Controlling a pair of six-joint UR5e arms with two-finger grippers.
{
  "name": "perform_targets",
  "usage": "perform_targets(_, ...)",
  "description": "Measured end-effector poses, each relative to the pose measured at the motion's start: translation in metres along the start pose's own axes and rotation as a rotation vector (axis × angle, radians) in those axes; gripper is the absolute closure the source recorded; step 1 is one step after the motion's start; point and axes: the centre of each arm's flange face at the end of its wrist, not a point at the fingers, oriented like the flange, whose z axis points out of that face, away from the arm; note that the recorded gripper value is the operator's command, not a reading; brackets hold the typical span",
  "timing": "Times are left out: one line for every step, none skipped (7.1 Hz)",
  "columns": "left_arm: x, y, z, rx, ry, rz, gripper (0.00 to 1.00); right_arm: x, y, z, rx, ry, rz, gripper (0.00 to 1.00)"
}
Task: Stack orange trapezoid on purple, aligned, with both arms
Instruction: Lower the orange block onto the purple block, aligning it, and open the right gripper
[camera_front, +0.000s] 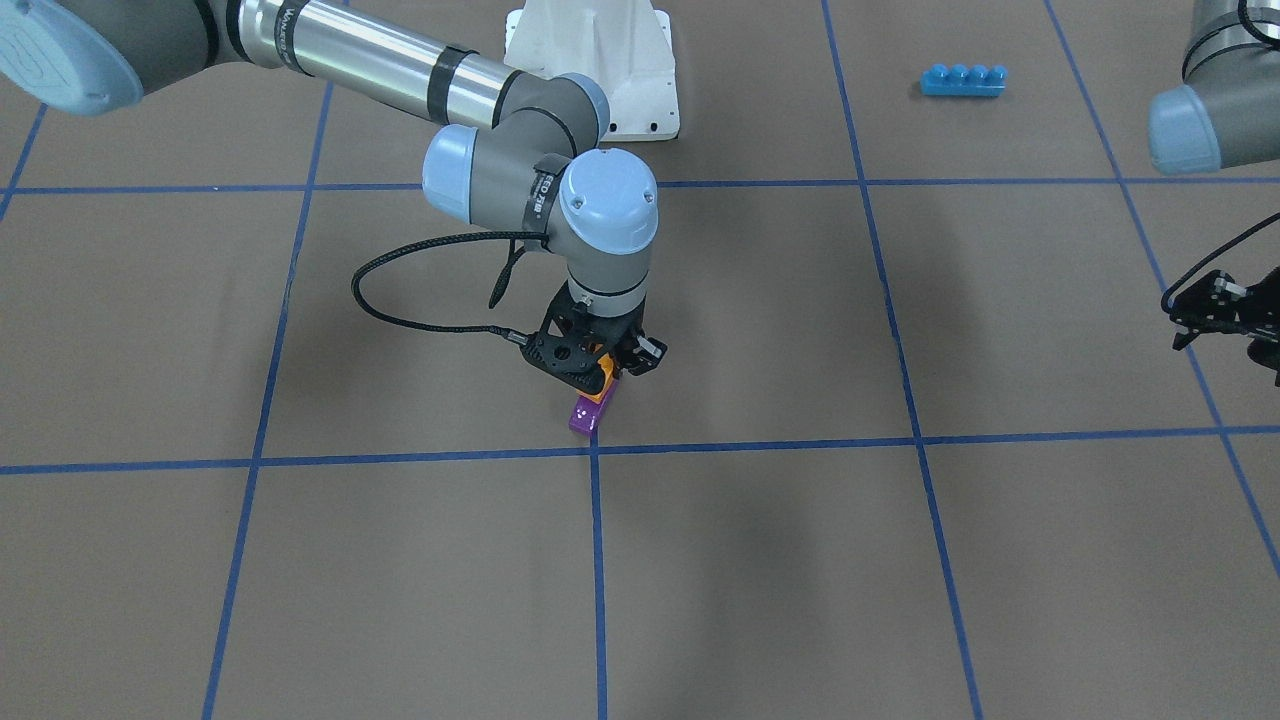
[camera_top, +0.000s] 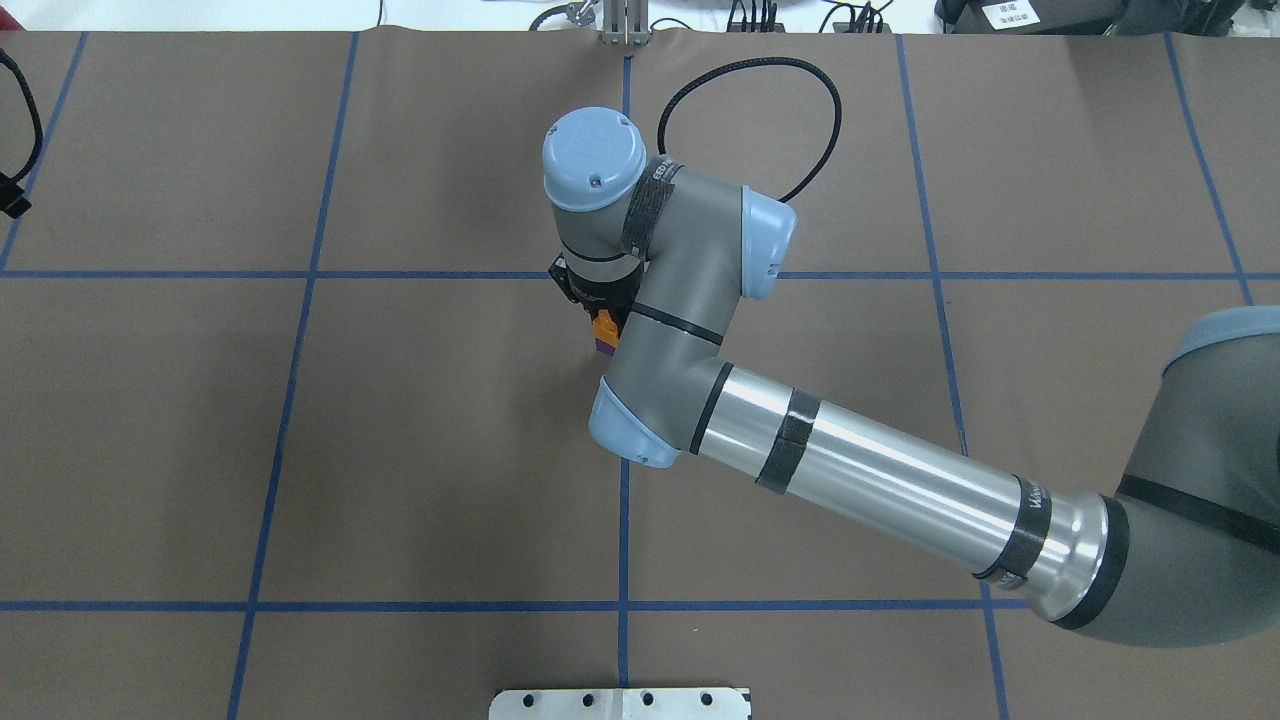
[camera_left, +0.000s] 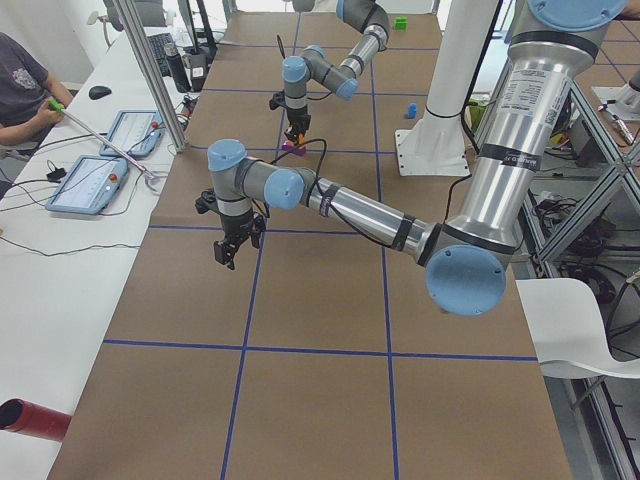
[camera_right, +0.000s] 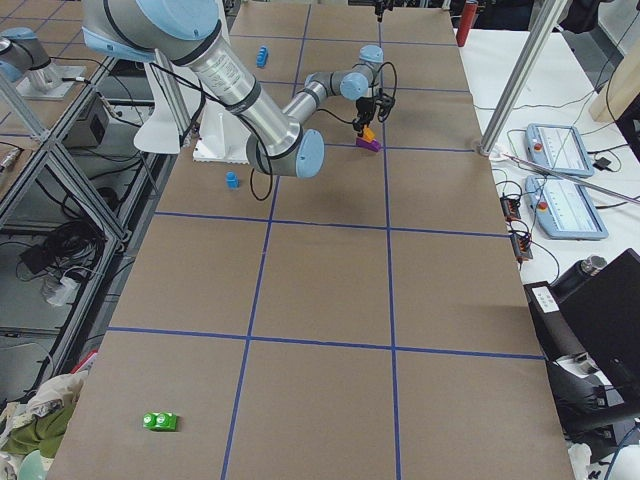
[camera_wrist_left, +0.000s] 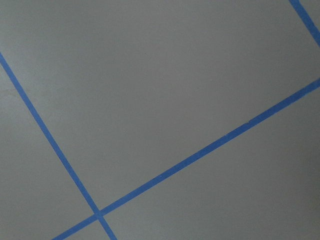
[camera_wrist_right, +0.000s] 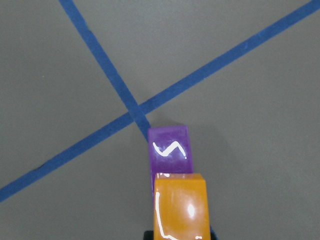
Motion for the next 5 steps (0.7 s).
perform_targets(0.0002,-0.0001,0.0002,0.000,0.000,-0.001,0.00,0.0004,0.0004,0.0025,0.001,-0.001,-0.002,1.00)
perform_targets(0.0004,-0.0002,0.0002,0.000,0.000,-0.002,0.00,0.0008,0.0003,0.0038,0.003,-0.003,-0.006,0.79)
perform_targets(0.0003,-0.0002,0.0000,0.001,0.000,-0.002,0.00,0.0002,0.0002,0.0035,0.004,-0.011,-0.011,0.01)
perform_targets(0.0006,-0.0005,-0.0010,0.003,0.000,-0.002,0.00,-0.0001,0.0001,0.0034,0.004,-0.018,-0.014,0.00)
perform_targets(0.0013,-0.0010,-0.0021,0.005,-0.001,0.000,0.00,-0.0001,-0.0002,0.0034,0.005,-0.021,-0.017,0.00)
